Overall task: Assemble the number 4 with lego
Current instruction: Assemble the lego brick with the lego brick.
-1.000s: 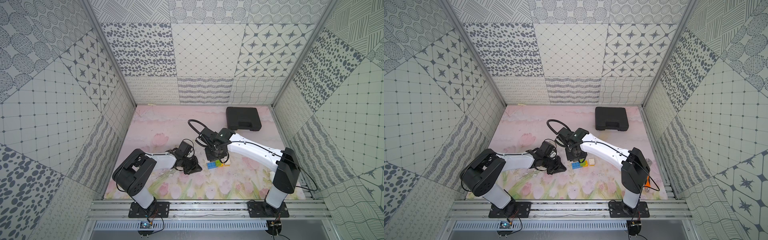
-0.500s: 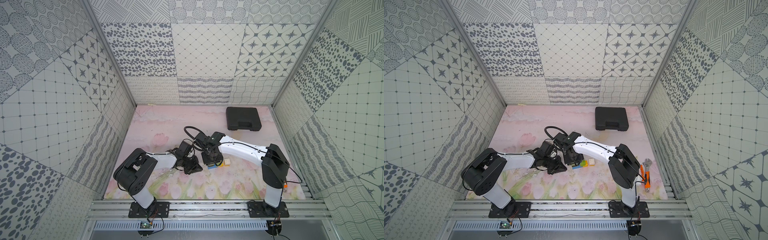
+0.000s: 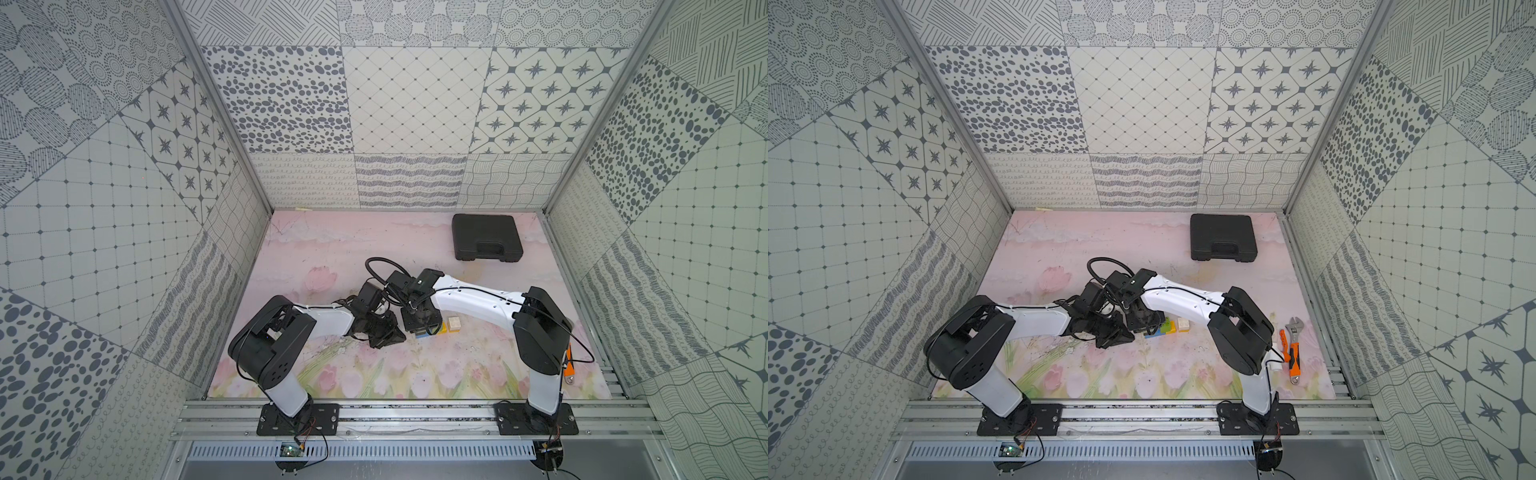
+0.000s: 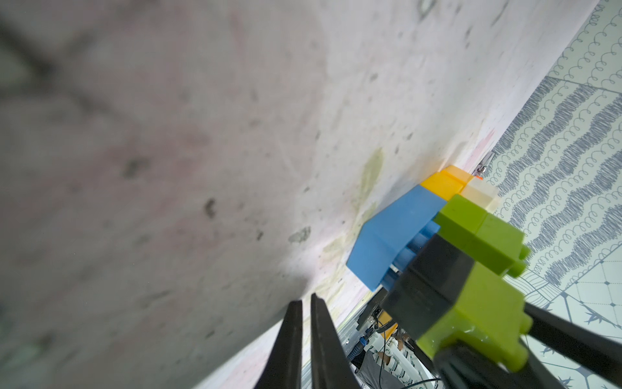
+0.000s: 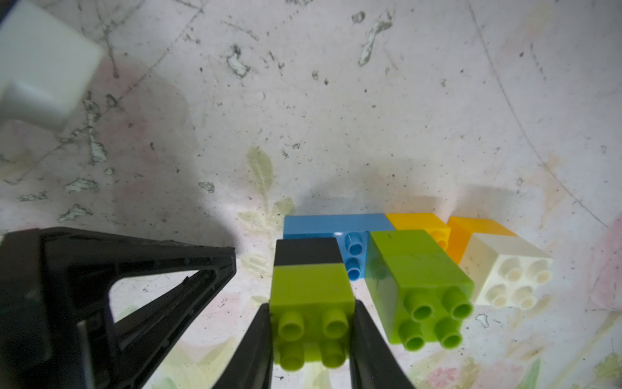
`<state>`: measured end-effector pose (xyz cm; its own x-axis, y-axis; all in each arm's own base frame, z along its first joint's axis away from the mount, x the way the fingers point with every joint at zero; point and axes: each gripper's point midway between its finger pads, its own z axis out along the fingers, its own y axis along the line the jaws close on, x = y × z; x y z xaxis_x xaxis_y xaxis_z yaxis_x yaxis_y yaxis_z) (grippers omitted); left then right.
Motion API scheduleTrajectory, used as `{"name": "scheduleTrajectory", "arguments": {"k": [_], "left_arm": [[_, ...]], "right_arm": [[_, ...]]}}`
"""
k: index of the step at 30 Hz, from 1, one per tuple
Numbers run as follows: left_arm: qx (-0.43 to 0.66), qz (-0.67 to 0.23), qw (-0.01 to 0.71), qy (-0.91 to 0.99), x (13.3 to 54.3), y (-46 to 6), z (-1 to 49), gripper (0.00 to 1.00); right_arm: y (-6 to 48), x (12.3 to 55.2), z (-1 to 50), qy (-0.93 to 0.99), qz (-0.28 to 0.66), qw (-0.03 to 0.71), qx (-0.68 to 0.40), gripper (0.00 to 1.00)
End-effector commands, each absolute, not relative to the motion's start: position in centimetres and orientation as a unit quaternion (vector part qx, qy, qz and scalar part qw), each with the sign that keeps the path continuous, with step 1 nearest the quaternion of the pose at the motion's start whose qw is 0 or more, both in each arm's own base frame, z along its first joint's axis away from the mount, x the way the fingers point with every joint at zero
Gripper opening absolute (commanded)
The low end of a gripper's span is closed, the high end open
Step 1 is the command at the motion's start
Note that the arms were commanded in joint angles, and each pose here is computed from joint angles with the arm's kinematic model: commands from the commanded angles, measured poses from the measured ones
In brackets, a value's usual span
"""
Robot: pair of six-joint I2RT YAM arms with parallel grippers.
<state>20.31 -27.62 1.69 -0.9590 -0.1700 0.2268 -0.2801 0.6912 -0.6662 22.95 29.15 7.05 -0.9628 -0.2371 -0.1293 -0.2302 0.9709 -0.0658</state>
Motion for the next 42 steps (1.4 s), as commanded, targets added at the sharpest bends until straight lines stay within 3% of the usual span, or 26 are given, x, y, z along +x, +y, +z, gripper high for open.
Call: {"name": "scheduleTrajectory", "arguments": {"k": [1, 8, 19, 27, 34, 39, 42], "left_arm": [[0.165, 0.270, 0.075, -0.946, 19.1, -24.2, -1.7, 0.12], [0.164, 0.270, 0.076, -0.946, 19.1, -24.3, -1.8, 0.12], [0.160, 0.273, 0.076, -0.946, 19.1, -24.3, -1.5, 0.12], [0.142, 0.269, 0.059, -0.951, 19.2, -23.9, 0.3, 0.17], [0.125, 0.272, 0.071, -0.952, 17.4, -23.9, 0.6, 0.19], [0.107, 0.273, 0.076, -0.953, 16.5, -24.8, 0.8, 0.28], [0.088, 0.280, 0.083, -0.952, 16.5, -26.2, 0.9, 0.29]], "right_arm": [[28.3, 22.8, 5.8, 0.990, -0.052, 0.068, -0.116, 0.26], [28.6, 23.2, 6.5, 0.989, -0.050, 0.089, -0.103, 0.26], [26.7, 20.0, 0.5, 0.991, -0.085, 0.000, -0.106, 0.23], [27.6, 20.8, 0.5, 0.994, -0.064, -0.004, -0.086, 0.23], [29.8, 22.9, 4.4, 0.996, -0.030, 0.036, -0.073, 0.48], [30.5, 23.9, 8.3, 0.994, -0.002, 0.075, -0.075, 0.55], [31.1, 24.8, 11.9, 0.989, 0.021, 0.121, -0.077, 0.71]]}}
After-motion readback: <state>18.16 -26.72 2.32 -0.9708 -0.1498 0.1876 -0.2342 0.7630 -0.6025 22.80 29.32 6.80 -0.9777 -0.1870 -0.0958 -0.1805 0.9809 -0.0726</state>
